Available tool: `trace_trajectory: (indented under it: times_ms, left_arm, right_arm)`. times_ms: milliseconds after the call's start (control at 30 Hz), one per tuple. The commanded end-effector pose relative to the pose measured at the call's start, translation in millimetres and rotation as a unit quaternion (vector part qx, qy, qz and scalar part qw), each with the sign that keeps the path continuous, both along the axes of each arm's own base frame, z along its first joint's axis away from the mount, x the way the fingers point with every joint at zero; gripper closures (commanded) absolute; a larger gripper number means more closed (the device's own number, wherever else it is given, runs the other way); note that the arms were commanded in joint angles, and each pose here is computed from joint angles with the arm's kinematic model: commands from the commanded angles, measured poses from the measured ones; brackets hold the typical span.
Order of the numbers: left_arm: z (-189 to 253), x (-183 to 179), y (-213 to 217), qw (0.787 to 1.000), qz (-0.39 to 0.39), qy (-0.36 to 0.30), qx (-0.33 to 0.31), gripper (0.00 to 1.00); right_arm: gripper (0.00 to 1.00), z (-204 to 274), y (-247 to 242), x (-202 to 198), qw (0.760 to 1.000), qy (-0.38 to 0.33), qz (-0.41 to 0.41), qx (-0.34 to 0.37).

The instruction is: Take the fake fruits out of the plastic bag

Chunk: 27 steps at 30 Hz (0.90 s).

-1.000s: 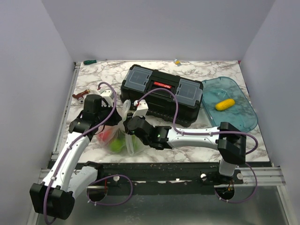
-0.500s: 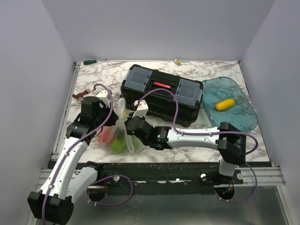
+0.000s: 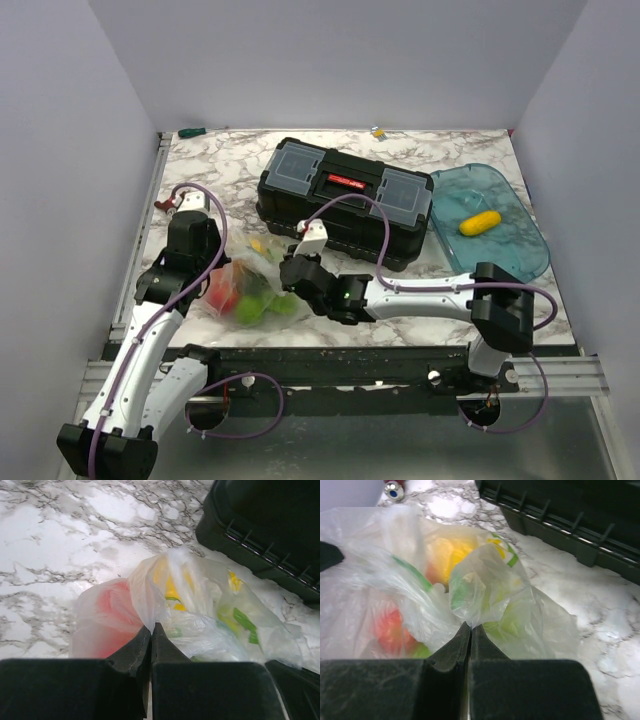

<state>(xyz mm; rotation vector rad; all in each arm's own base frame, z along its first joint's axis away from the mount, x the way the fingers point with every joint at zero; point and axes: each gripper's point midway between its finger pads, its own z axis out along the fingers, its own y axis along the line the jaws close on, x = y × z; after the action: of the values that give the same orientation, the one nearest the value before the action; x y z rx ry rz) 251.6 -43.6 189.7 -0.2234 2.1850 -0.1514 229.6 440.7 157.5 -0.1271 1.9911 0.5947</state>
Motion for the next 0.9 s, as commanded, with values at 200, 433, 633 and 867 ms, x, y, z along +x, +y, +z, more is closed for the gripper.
trace_trajectory:
  times_ms: [200,433,633,867]
  left_arm:
    - [16.8,1.8,25.3,0.997,0.061,-0.029,0.028,1.0]
    - [16.3,5.5,5.1,1.0,0.001,-0.028,0.01,1.0]
    - [14.1,7.5,-2.8,1.0,-0.02,-0.017,0.002,1.0]
    - [13.9,7.3,-6.1,0.999,-0.029,-0.016,-0.003,1.0]
  right_arm:
    - [0.99,2.0,-60.9,12.8,0.995,-0.039,-0.083,-0.047]
    - [0.76,17.4,-59.9,8.9,0.994,-0.04,-0.053,-0.082]
    - [0.7,55.5,-28.0,-1.3,0.995,-0.051,0.038,-0.08]
    - [0.38,62.8,2.0,-14.6,0.988,-0.074,0.096,-0.098]
